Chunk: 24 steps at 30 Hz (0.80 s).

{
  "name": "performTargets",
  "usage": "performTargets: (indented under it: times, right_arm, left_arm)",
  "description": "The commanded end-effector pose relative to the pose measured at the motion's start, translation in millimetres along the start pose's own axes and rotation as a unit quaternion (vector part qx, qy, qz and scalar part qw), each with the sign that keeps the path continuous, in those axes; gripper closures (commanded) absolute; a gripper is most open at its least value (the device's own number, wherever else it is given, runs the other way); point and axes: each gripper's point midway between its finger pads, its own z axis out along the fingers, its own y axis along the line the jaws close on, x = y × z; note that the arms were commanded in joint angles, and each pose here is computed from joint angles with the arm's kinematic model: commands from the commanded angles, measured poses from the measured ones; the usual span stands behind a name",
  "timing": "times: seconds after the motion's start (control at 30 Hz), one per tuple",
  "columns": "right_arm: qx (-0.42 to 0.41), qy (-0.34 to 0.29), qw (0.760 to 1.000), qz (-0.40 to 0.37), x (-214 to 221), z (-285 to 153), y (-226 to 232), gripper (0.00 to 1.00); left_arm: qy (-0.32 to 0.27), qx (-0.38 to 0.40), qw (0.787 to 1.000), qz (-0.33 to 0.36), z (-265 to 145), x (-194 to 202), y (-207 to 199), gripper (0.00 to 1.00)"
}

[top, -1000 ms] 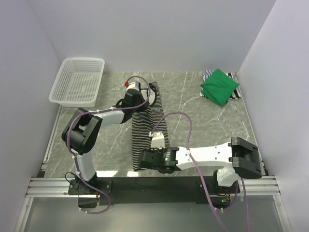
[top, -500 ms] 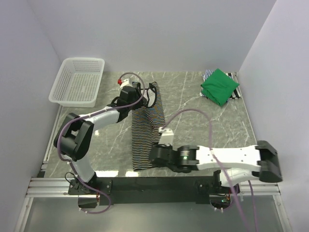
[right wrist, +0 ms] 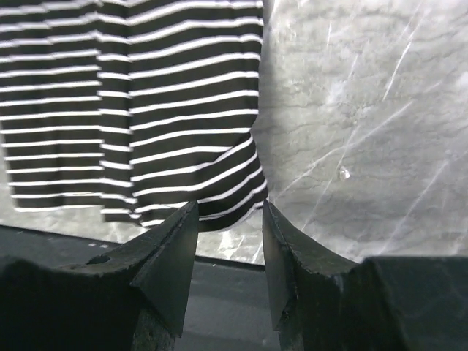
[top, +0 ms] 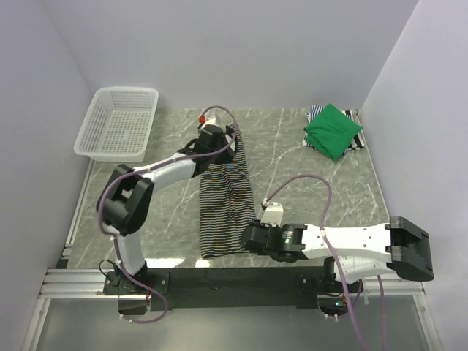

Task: Fold and stack the tank tops
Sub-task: Fold the tank top

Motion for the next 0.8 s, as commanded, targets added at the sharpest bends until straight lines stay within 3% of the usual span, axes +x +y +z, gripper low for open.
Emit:
performTargets:
  times: [0.0, 0.23, 0.3, 0.47, 0.67, 0.77]
  right_arm:
    - [-0.025, 0.011, 0.999, 0.016, 7.7, 10.8, 14.8, 0.53]
    - [-0.025, 0.043, 0.999, 0.012, 33.7, 27.0, 7.9, 0.57]
    - [-0.021, 0.052, 0.998, 0.015, 41.0, 30.4, 1.8, 0.58]
    - [-0.016, 0.059, 0.998, 0.029, 47.5, 30.8, -11.6, 0.59]
    - [-0.044, 0.025, 0.998, 0.022, 19.1, 6.5, 5.1, 0.58]
    - [-0.074, -0.007, 0.997, 0.002, -3.3, -16.3, 26.0, 0.58]
  left_arm:
    - [0.04, -0.027, 0.999, 0.006, 18.0, 17.4, 10.2, 0.85]
    - [0.059, -0.127, 0.99, 0.011, 55.3, 24.3, 58.7, 0.95]
    - [0.06, -0.139, 0.988, 0.016, 61.0, 20.0, 65.1, 0.99]
    - [0.052, -0.133, 0.99, 0.017, 70.0, 9.3, 73.6, 0.99]
    - [0.032, -0.075, 0.996, 0.035, 63.4, -12.6, 42.9, 0.75]
    - [0.017, -0.044, 0.998, 0.038, 50.3, -26.9, 24.3, 0.58]
